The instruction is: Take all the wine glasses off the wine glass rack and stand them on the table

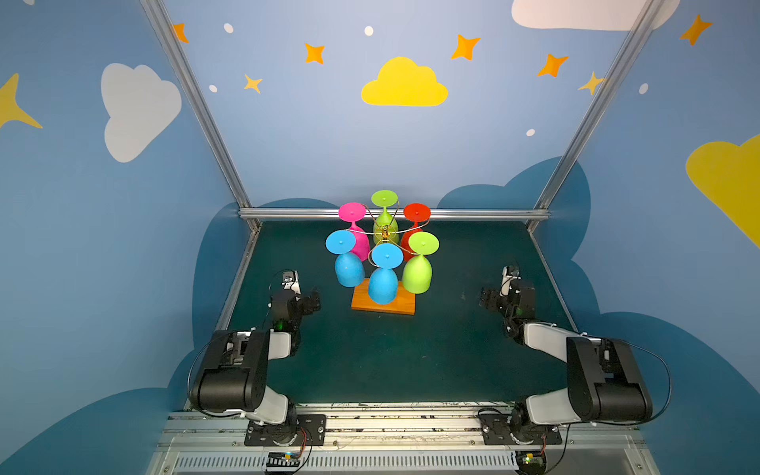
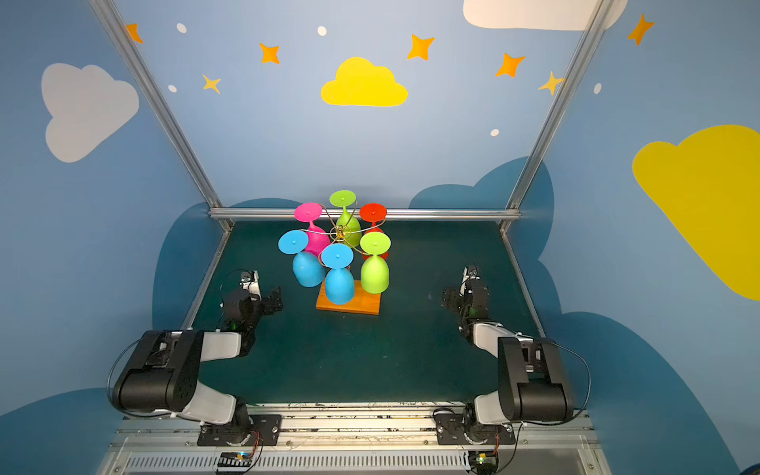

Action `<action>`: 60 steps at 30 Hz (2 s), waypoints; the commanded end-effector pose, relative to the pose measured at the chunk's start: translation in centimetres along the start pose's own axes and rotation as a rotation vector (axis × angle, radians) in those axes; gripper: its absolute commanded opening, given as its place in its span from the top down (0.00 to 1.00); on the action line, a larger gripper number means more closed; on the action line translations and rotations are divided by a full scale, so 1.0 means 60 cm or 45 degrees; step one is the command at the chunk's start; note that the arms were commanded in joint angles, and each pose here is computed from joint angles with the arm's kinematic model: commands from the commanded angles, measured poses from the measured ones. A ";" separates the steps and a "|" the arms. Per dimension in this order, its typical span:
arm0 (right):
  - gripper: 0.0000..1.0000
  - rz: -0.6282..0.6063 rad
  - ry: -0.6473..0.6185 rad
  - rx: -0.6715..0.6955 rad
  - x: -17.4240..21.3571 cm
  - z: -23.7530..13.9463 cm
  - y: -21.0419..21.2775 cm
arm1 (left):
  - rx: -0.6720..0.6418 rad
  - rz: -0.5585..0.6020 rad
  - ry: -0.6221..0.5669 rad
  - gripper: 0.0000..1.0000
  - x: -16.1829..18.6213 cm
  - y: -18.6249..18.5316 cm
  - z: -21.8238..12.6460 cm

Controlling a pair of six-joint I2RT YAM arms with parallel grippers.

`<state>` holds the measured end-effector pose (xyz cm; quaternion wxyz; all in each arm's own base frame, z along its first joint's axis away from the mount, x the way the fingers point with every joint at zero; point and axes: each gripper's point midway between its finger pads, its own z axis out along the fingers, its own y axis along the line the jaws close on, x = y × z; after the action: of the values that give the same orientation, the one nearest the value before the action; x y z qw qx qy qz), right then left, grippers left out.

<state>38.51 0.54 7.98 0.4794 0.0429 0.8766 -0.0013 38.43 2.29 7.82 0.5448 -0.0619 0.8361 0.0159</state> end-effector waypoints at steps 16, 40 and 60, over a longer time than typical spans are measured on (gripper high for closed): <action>0.05 -0.001 -0.009 -0.004 -0.012 0.005 0.000 | -0.005 0.010 -0.015 0.00 -0.011 0.000 0.004; 0.03 0.483 0.046 -0.460 -0.168 -0.191 0.093 | 0.276 -0.450 -0.374 0.00 -0.256 -0.046 -0.231; 0.26 0.634 0.018 -1.347 -0.284 -0.431 0.261 | 0.277 -0.251 -0.490 0.00 -0.313 -0.038 -0.344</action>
<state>27.59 13.73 35.90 0.4656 0.0284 0.7265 0.5046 27.77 -0.28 34.35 0.7074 -0.0848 0.6920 -0.1164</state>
